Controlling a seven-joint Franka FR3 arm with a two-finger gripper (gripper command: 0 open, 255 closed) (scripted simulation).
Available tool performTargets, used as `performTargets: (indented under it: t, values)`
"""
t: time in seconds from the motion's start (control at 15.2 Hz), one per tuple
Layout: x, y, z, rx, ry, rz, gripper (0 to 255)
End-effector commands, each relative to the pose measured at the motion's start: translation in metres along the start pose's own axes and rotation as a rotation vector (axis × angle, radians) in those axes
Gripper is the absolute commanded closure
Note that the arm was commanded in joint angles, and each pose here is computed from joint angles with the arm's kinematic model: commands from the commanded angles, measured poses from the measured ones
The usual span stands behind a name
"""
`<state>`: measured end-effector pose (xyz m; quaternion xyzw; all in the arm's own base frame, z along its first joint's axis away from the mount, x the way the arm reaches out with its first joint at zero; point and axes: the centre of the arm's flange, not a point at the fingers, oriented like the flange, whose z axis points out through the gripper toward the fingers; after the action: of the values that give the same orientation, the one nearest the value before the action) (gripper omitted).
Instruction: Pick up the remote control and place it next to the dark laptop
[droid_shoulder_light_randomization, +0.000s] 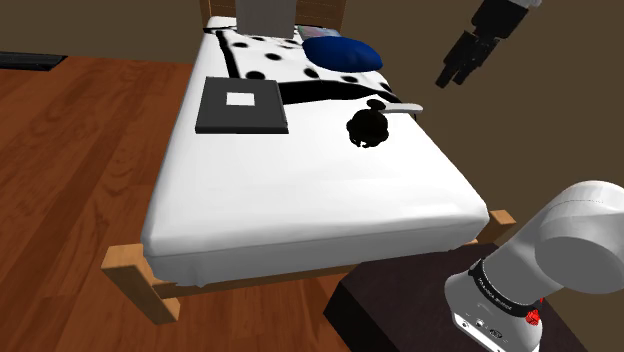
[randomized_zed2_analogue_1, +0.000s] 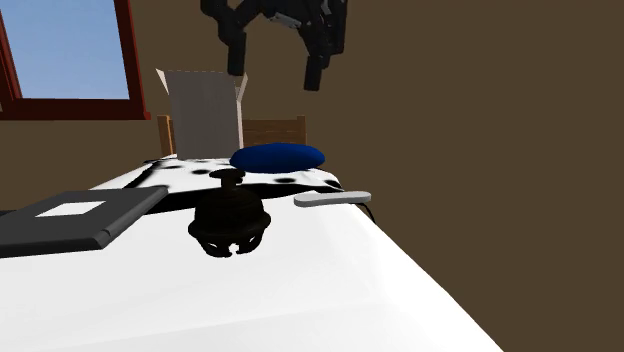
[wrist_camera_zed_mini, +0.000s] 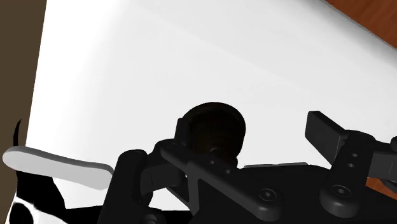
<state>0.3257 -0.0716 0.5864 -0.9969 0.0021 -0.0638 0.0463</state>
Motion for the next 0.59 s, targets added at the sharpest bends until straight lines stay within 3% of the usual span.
performTargets:
  t: [0.0,0.53]
  values:
    - [0.004,0.024,0.013,-0.002,-0.009,-0.056,0]
    - [0.034,0.115,0.059,-0.008,-0.045,-0.264,0]
